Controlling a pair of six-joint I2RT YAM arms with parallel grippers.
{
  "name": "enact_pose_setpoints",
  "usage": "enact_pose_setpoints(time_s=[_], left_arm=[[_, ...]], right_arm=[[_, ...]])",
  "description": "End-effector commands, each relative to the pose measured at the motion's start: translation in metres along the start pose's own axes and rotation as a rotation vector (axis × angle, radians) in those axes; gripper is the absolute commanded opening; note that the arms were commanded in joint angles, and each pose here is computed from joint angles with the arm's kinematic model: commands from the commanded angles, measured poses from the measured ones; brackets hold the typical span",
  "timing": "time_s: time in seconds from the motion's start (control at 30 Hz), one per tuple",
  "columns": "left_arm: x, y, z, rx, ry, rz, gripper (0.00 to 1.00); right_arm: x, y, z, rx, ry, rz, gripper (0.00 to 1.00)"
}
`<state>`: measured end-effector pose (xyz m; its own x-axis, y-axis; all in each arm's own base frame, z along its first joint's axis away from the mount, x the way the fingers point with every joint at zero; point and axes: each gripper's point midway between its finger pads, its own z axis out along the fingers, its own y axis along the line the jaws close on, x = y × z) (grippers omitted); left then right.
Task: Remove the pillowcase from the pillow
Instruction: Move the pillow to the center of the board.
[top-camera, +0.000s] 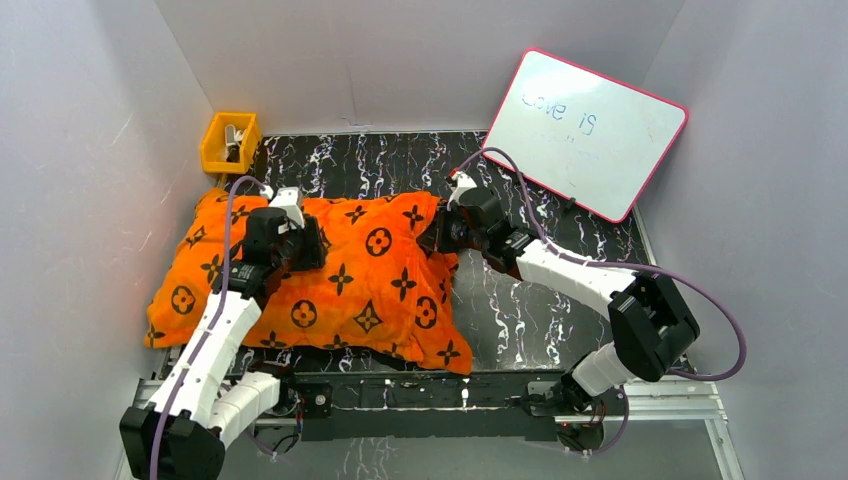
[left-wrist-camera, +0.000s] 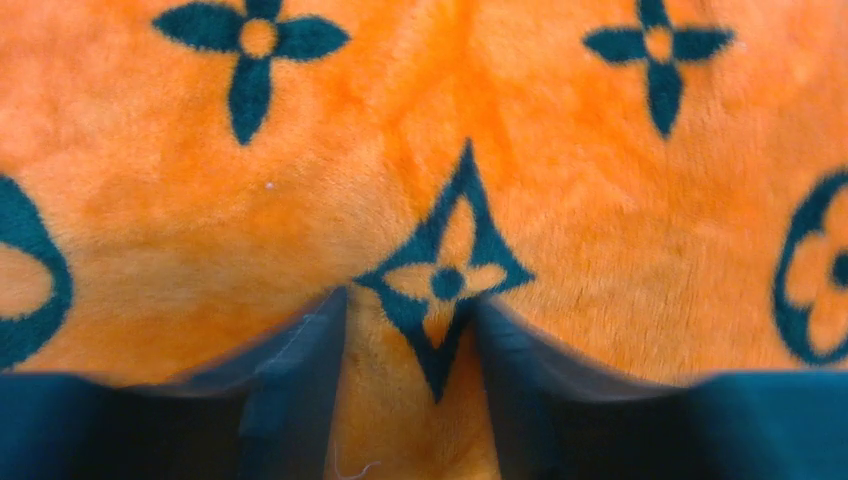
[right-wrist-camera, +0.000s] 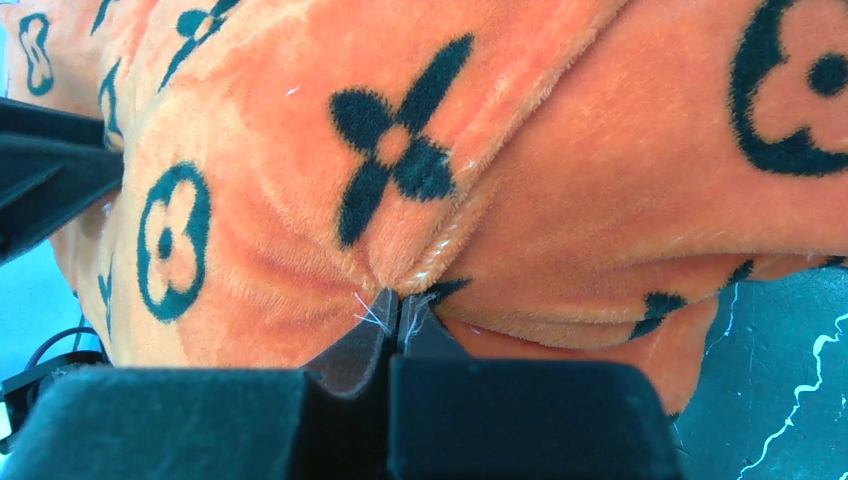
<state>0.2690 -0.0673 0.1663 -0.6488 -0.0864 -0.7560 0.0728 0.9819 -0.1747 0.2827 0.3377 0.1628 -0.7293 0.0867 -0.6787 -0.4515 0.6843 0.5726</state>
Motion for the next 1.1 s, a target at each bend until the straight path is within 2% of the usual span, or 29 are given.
enact_pose_setpoints(time_s=[0.0,0.03,0.07,0.2,0.3,0.37,0.47,0.53,0.7,0.77,0.83,1.0,1.07], left_arm=[[0.003,-0.01,0.021,0.056,0.008,-0.025,0.24],[0.001,-0.017,0.025,0.09,0.017,-0.02,0.08],[-0.002,-0.024,0.029,0.122,0.026,-0.019,0.0],[-0.02,-0.058,0.04,0.245,0.035,-0.018,0.0],[-0.034,-0.09,0.048,0.26,0.006,0.068,0.0],[-0.035,-0.142,0.053,0.349,0.005,0.163,0.0],[-0.013,-0.244,0.059,0.574,0.033,0.413,0.0],[-0.003,-0.269,0.058,0.685,0.041,0.502,0.0],[-0.015,-0.255,0.073,0.659,-0.114,0.731,0.0],[-0.024,-0.245,0.077,0.699,-0.15,0.77,0.0],[-0.04,-0.23,0.085,0.69,-0.168,0.74,0.0],[-0.092,-0.187,0.116,0.53,-0.241,0.693,0.0],[-0.112,-0.173,0.131,0.463,-0.272,0.685,0.0]], right_arm=[[-0.012,0.033,-0.012,-0.109,-0.042,-0.023,0.0],[-0.013,0.03,-0.015,-0.097,-0.055,-0.033,0.0],[-0.014,0.027,-0.021,-0.08,-0.07,-0.044,0.0],[-0.014,0.003,-0.043,0.03,-0.115,-0.092,0.0],[-0.026,-0.02,-0.074,0.144,-0.213,-0.112,0.0],[-0.038,-0.04,-0.102,0.21,-0.301,-0.095,0.0],[-0.024,-0.065,-0.133,0.311,-0.342,-0.08,0.0],[-0.013,-0.065,-0.139,0.29,-0.335,-0.051,0.0],[0.016,-0.059,-0.135,0.2,-0.276,-0.009,0.0],[0.026,-0.059,-0.131,0.178,-0.243,-0.002,0.0],[0.033,-0.059,-0.126,0.162,-0.216,-0.006,0.0],[0.037,-0.053,-0.109,0.12,-0.159,-0.025,0.0],[0.031,-0.047,-0.1,0.095,-0.162,-0.026,0.06]])
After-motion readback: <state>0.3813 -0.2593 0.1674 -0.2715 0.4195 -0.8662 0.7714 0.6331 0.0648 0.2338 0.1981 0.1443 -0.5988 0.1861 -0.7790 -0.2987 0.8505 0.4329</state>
